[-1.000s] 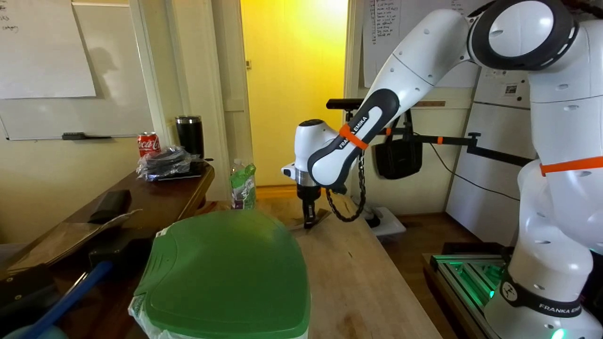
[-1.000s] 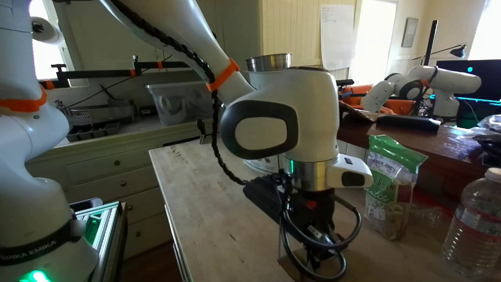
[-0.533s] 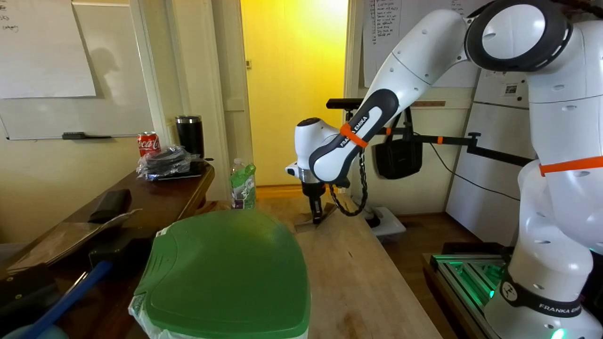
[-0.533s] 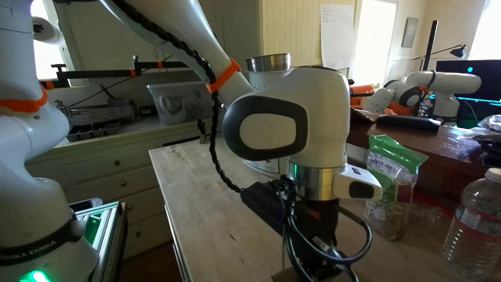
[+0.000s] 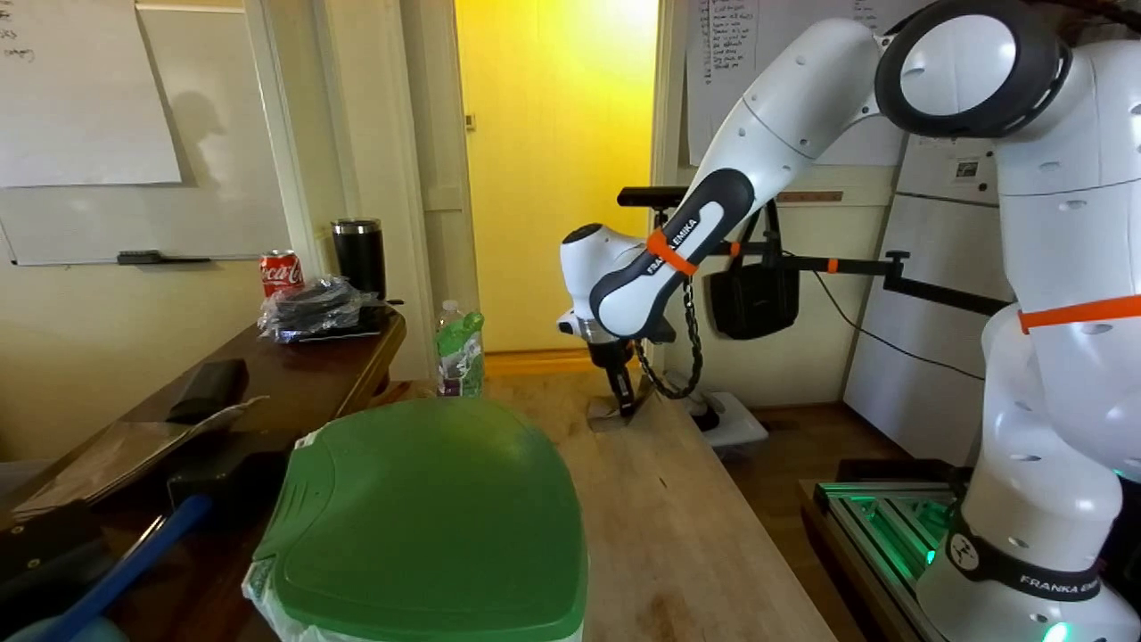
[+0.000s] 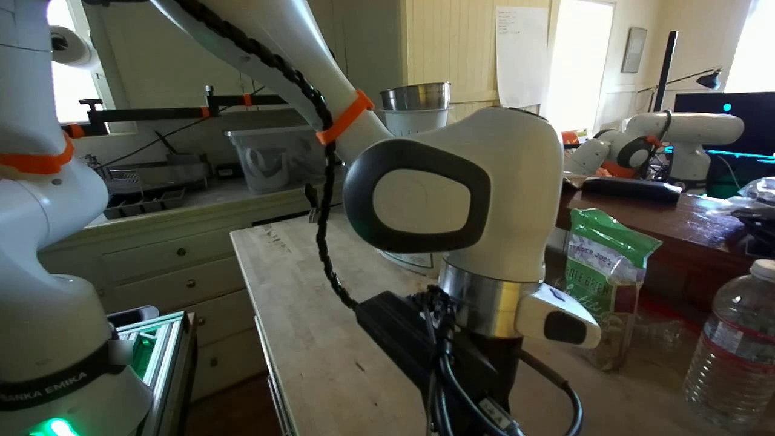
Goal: Use the brown napkin to wipe the counter.
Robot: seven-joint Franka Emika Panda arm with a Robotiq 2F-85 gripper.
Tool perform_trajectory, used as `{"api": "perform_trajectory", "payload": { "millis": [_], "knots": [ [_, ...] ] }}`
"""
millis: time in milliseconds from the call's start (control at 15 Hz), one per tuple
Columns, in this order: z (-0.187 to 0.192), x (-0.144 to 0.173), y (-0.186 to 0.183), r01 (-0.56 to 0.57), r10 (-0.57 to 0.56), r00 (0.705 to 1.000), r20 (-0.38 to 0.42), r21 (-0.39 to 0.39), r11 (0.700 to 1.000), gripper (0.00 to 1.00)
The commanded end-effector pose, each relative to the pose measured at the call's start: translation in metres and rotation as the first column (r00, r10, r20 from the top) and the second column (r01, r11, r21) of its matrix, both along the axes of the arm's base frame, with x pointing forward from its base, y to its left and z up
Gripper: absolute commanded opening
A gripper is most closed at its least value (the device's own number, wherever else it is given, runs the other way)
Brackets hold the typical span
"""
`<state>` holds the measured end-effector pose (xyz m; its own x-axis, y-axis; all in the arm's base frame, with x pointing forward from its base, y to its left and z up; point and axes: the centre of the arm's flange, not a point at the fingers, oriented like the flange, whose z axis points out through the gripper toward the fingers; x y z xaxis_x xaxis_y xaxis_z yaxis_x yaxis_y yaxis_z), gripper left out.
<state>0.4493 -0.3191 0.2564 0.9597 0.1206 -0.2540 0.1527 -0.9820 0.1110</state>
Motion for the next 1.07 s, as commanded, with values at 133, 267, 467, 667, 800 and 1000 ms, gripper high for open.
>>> {"api": "perform_trajectory", "payload": {
  "millis": [133, 267, 467, 667, 800, 1000],
  "knots": [
    [-0.032, 0.020, 0.032, -0.019, 0.017, 0.999, 0.028, 0.066, 0.998, 0.00],
    [-0.032, 0.028, 0.044, -0.027, 0.022, 0.998, 0.065, 0.074, 0.997, 0.00],
    [-0.034, 0.041, 0.060, -0.033, 0.022, 0.992, 0.127, 0.089, 0.995, 0.00],
    [-0.035, 0.051, 0.072, -0.032, 0.013, 0.985, 0.173, 0.105, 0.994, 0.00],
    [-0.035, 0.048, 0.073, -0.046, 0.032, 0.991, 0.134, 0.107, 0.993, 0.00],
    [-0.031, 0.040, 0.077, -0.123, 0.115, 0.991, 0.062, 0.142, 0.982, 0.00]
  ]
}}
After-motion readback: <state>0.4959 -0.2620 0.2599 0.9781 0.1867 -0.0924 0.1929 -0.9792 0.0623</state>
